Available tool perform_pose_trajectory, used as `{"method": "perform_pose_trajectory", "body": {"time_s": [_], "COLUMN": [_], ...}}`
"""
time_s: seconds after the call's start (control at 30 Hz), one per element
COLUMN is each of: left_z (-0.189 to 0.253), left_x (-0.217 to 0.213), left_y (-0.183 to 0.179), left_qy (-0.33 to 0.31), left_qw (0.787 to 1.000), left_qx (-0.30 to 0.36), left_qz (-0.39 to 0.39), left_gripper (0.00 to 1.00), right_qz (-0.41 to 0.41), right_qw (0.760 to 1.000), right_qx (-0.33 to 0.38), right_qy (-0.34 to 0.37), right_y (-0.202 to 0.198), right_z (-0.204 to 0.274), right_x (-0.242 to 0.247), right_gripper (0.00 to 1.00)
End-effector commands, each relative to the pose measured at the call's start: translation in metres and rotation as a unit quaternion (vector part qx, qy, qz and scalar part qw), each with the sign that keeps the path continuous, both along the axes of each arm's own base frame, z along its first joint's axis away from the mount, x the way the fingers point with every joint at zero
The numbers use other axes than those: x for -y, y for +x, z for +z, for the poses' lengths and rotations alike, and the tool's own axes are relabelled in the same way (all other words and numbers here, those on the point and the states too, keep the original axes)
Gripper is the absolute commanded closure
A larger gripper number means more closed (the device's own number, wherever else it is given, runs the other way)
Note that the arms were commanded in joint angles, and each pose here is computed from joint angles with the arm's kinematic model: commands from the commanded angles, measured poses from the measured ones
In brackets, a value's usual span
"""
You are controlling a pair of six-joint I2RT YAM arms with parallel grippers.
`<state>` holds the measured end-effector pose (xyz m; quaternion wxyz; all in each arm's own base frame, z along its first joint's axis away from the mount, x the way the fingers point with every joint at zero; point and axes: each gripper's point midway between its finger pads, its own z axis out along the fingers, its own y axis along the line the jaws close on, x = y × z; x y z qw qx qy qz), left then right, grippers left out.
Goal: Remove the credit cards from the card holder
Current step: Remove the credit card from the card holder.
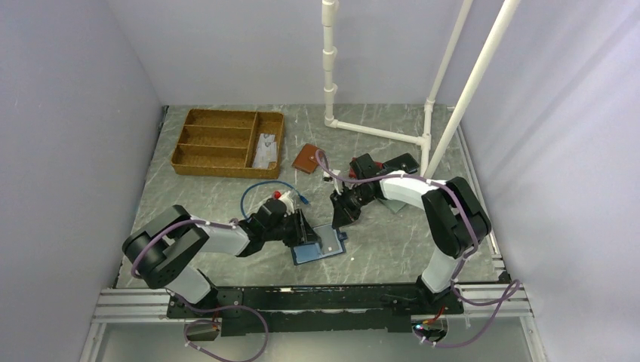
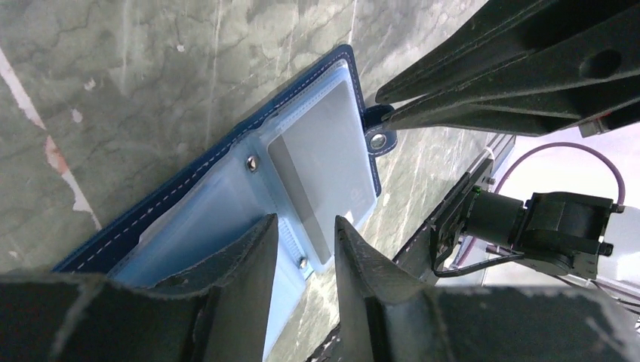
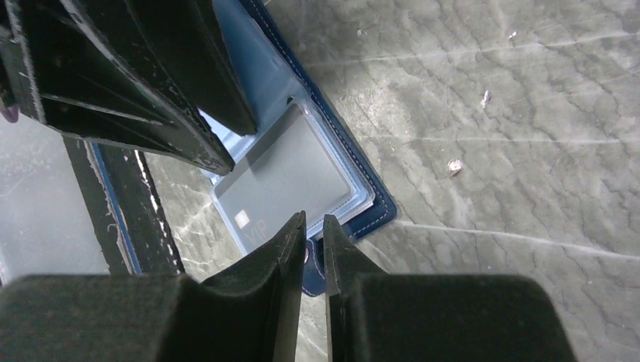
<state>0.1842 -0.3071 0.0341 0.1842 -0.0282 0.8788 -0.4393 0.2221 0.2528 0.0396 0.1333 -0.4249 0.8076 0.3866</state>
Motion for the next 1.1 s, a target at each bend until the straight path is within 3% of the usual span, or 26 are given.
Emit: {"method": "perform_pose_trajectory", "body": {"time_s": [0.0, 0.17, 1.07], "left_z": [0.002, -0.007, -0.018], "left_x": [0.008, 0.004, 0.0], "left_y": [0.008, 0.007, 0.004], "left_qy": [0.003, 0.019, 0.043], "left_qw": [1.0, 1.0, 0.999], "left_qx": [0.004, -0.012, -0.023], "left_qz": [0.003, 0.012, 0.019], "left_gripper": [0.65, 0.78, 0.84], "right_qz": [0.006, 0.002, -0.01], "right_qw": [1.0, 0.999, 0.999], "right_qx": [-0.013, -0.027, -0.038], "right_qy": [0.025, 0.025, -0.009], "right_y": [0.003, 0.003, 0.009], "right_z": [0.012, 0.011, -0.002], "right_x": [-0.012, -0.014, -0.01], "right_gripper": [0.83, 0.81, 0.69]}}
